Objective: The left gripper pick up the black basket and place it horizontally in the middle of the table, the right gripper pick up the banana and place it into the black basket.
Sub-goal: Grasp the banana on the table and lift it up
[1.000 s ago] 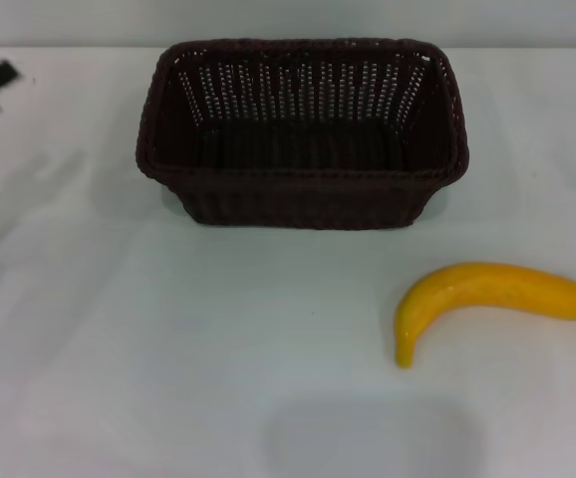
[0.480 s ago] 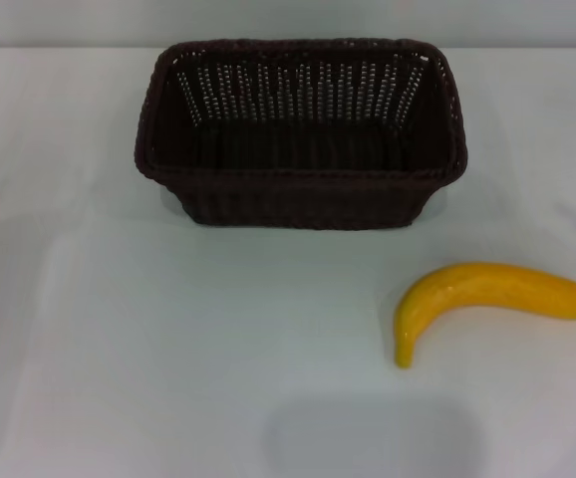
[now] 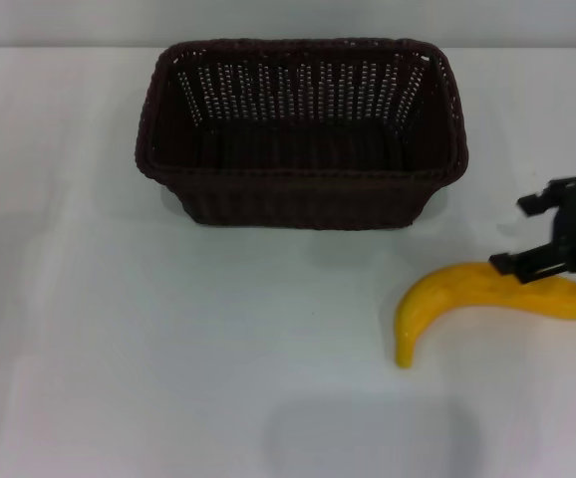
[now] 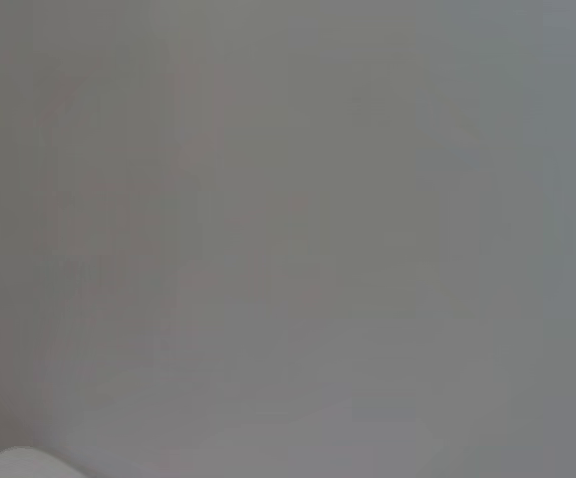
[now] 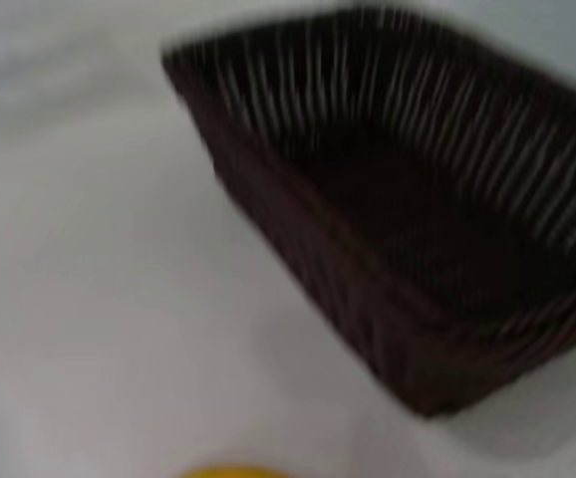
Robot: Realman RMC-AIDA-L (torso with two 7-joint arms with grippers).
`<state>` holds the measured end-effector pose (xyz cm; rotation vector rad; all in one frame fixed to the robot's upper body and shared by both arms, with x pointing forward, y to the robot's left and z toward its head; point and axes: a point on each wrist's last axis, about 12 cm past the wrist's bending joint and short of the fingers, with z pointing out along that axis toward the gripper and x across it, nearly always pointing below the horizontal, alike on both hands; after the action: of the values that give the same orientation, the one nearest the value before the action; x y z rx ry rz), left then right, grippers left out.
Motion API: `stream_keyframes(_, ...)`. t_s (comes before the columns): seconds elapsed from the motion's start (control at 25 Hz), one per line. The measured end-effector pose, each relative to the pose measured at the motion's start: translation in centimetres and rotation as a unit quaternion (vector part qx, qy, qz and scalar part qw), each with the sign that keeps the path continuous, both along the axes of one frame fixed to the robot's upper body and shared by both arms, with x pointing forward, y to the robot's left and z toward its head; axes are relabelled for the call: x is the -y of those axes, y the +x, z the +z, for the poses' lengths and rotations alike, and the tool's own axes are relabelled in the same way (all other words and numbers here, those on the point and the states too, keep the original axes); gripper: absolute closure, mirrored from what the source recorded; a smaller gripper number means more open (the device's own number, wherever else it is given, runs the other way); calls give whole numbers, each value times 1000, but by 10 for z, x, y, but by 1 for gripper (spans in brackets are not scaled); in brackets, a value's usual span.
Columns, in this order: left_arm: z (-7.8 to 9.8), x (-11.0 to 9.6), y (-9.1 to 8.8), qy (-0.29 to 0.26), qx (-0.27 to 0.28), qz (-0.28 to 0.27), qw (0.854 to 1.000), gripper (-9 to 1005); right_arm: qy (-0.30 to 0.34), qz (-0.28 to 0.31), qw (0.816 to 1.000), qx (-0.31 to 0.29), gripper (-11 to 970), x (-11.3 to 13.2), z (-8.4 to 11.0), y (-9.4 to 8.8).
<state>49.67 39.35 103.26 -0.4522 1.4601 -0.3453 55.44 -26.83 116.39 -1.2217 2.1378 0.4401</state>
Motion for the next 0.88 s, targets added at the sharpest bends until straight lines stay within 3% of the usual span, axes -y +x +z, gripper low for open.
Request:
stream_keyframes(0.16,1,0,1,6,1,1,1000,196,-53,17,998,-18,157,-26,-11,7)
stream_keyframes(0.36,3,-3,2,10,4,2,1000,196,-87,35,995,-36,169,-41,-22,7)
stream_keyframes(0.88,13,-8,9,27,19,0,999,196,-124,35,991,-42,198,-42,-32,6)
